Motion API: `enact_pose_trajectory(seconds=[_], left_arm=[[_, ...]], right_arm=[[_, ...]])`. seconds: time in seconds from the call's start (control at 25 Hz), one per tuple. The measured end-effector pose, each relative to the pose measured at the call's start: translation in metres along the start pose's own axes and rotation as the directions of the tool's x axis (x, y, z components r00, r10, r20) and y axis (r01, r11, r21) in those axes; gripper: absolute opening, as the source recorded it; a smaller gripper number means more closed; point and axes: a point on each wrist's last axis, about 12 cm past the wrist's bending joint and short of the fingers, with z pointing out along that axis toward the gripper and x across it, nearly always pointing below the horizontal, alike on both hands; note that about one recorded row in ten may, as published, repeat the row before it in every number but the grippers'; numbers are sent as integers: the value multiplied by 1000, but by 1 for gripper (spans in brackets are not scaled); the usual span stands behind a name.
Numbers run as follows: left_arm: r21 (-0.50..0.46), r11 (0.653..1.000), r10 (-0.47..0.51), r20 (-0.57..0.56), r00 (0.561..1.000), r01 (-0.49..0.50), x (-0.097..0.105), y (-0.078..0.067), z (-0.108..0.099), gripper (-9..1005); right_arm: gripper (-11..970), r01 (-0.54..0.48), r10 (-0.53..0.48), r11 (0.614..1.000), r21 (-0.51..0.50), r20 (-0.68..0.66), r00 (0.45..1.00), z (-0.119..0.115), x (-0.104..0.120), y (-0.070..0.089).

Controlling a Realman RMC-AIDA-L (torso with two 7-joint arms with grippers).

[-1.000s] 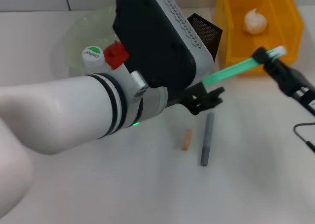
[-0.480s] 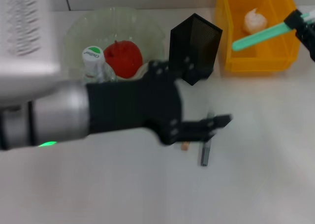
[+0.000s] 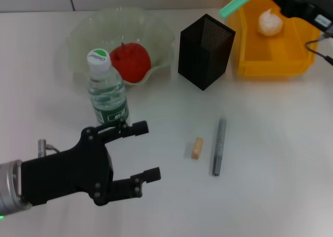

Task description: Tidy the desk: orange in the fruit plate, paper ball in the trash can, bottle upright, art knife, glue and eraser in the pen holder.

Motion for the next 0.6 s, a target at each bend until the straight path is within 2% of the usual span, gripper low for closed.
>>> enact_pose_trajectory(seconds=[0.2, 0.6], left_arm=[[-3, 1000, 13, -11, 1000, -13, 5, -4, -2, 784], [10, 1000, 23, -30, 999, -22, 6, -4, -3, 783]], right_arm=[[169, 44, -41, 999, 17, -136, 990, 28, 9, -2], [172, 67, -59, 997, 31, -212, 976, 36, 17, -2]])
